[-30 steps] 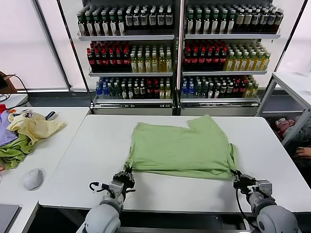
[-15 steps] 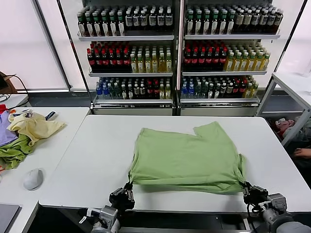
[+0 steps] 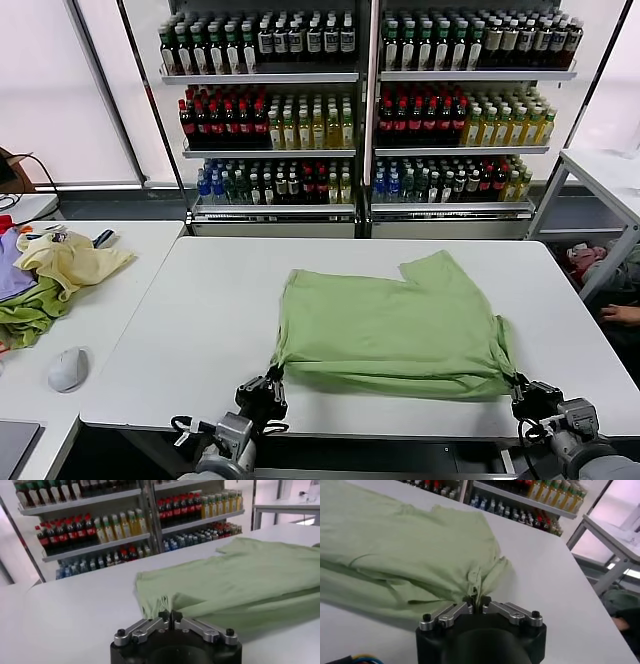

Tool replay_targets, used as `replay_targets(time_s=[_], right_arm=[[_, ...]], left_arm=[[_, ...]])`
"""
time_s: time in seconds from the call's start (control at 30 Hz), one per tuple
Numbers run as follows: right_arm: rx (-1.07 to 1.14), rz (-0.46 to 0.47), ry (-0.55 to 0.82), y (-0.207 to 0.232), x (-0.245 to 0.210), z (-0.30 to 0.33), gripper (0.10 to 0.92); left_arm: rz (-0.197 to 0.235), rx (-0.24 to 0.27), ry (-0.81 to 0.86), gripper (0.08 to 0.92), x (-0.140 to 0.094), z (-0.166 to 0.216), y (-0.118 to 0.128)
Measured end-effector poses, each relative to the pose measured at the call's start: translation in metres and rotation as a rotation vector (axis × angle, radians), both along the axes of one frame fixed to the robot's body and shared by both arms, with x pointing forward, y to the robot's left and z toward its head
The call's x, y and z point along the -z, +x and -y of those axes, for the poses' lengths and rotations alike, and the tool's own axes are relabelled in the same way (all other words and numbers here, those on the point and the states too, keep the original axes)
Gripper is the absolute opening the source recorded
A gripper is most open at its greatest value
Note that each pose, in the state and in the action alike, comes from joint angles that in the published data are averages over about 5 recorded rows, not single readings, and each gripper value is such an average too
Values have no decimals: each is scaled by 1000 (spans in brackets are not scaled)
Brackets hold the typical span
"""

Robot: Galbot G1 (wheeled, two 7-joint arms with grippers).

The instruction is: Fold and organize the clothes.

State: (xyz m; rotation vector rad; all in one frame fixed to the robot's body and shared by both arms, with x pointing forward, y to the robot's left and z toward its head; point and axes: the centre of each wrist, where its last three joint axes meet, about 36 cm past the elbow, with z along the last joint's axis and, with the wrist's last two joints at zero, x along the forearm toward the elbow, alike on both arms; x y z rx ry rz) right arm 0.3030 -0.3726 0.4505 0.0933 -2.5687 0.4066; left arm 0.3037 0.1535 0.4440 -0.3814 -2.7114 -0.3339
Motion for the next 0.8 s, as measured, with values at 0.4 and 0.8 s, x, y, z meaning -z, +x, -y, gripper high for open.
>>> replay_targets(time_s=[0.4, 0.8], right_arm=[[-10, 13, -10, 0, -3, -2, 166], [-18, 19, -10, 1, -3, -3, 166]], left_arm=[[8, 25, 67, 217, 23, 10, 42], [4, -5, 92, 563, 30, 6, 43]])
